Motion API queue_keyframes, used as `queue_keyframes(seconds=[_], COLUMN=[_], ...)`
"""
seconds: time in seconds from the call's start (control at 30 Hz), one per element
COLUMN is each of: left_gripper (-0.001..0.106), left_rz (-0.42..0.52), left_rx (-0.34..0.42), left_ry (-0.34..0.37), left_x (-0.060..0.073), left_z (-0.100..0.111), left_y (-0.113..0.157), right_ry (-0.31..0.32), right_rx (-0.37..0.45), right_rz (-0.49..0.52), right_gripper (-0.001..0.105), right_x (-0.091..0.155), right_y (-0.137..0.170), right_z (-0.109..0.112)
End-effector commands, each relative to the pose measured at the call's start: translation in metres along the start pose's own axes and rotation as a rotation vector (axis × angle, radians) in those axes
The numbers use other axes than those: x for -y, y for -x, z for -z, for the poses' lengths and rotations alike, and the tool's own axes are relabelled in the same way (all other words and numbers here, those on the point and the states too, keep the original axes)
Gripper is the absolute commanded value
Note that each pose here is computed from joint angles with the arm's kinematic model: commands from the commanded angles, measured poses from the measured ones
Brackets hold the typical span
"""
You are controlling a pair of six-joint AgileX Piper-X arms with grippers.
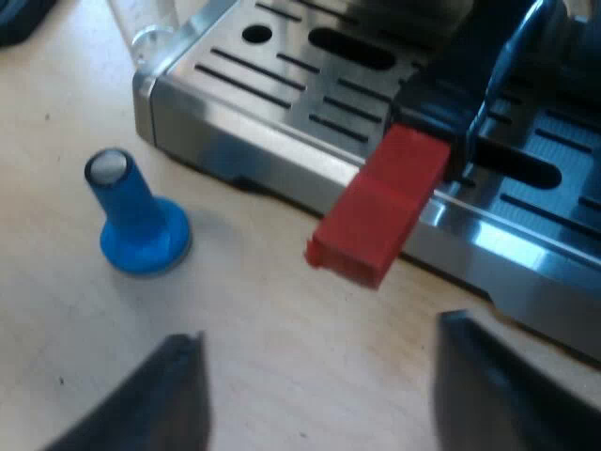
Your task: Grind coffee beans and then tamp
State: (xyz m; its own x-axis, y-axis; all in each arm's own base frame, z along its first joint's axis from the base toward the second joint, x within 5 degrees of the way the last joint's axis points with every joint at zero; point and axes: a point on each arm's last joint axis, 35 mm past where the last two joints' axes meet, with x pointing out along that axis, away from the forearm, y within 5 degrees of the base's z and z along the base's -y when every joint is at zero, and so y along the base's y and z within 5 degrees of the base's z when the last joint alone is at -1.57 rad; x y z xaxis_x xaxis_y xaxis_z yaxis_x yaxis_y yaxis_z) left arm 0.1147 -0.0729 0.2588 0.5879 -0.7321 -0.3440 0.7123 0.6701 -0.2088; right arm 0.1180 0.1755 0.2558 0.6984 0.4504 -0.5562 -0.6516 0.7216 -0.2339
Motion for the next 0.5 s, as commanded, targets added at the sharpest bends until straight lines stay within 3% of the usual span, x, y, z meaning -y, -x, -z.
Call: queue_keyframes(seconds=[0.03, 0.23, 0.37, 0.5], left_gripper=[0.066, 0.066, 0.066, 0.066], left_rz=[0.013, 0.013, 0.013, 0.013], left_rx=[0.025, 0.029, 0.029, 0.029], left_ry=[-0.019, -0.021, -0.021, -0.021], left_x=[0.001, 0.001, 0.001, 0.001], left_z=[-0.004, -0.004, -0.004, -0.004], left_y=[0.000, 0.000, 0.000, 0.000], right_ry=[-0.058, -0.129, -0.197, -0.200], right_rx=[0.034, 0.024, 0.072, 0.113], right_rz=[0.029, 0.123, 0.148, 0.194], right_gripper=[0.040, 0.040, 0.040, 0.029], right_x=[0.000, 0.000, -0.001, -0.008], right_y=[-0.003, -0.009, -0.015, -0.016], right_z=[-0.006, -0.001, 0.010, 0.021])
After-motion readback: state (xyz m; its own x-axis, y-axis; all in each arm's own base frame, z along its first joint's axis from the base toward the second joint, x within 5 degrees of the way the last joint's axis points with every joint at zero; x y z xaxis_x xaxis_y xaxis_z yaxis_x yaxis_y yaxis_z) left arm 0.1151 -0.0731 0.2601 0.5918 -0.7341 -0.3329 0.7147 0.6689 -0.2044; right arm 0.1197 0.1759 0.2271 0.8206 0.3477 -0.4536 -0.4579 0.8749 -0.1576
